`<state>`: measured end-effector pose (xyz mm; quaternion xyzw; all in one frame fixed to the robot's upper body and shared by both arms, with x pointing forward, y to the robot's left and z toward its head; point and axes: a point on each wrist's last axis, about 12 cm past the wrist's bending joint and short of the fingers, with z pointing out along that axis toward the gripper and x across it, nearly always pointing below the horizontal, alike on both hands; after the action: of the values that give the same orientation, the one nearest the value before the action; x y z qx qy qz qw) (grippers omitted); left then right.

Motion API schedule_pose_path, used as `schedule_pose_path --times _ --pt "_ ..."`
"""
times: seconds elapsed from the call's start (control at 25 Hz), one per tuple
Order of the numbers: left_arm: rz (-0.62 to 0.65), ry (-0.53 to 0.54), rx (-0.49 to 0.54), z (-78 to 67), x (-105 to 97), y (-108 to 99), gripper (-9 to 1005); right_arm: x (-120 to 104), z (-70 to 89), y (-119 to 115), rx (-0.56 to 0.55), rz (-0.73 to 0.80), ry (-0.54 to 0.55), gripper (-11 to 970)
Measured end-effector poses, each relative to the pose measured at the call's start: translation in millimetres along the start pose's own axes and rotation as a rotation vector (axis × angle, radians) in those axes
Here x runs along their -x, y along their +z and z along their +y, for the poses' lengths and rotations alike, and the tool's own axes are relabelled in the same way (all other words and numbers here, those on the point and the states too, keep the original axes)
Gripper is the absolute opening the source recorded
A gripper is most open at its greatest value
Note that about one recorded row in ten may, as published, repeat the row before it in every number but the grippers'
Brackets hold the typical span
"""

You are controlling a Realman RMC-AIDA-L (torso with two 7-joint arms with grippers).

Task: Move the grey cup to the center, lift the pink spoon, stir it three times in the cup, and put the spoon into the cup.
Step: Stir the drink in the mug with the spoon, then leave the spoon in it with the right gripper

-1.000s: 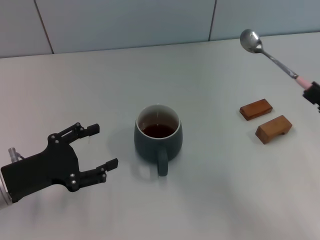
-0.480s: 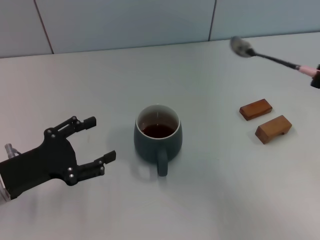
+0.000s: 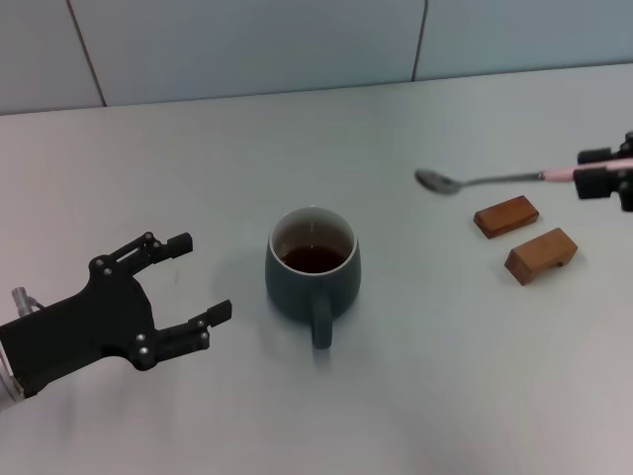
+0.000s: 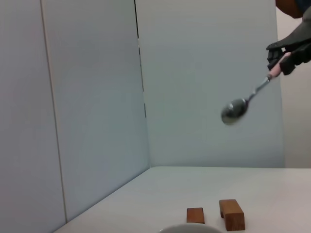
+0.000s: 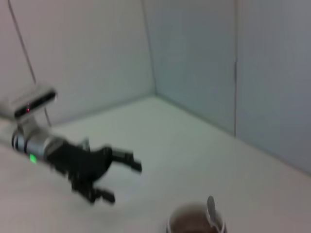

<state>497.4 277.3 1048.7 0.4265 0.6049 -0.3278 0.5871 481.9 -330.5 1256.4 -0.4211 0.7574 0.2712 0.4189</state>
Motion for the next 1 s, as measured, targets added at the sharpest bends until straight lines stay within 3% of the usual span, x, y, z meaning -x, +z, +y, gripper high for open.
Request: schedule_pose_path --times 0.2,0.4,0.64,1.0 --pt "0.000 0.002 -0.004 0.4 0 1 863 36 11.7 13 -0.045 0.152 0.018 115" --pt "0.001 0.002 -0.004 0.9 1 1 863 64 12.7 33 -0.031 0.261 0.068 116" --pt "0.005 0.004 -0.008 1.4 1 2 863 87 11.8 56 -0.061 0.370 0.090 116" --pt "0.008 0.011 -0.009 3.0 2 1 863 106 5.3 76 -0.063 0.397 0.106 115"
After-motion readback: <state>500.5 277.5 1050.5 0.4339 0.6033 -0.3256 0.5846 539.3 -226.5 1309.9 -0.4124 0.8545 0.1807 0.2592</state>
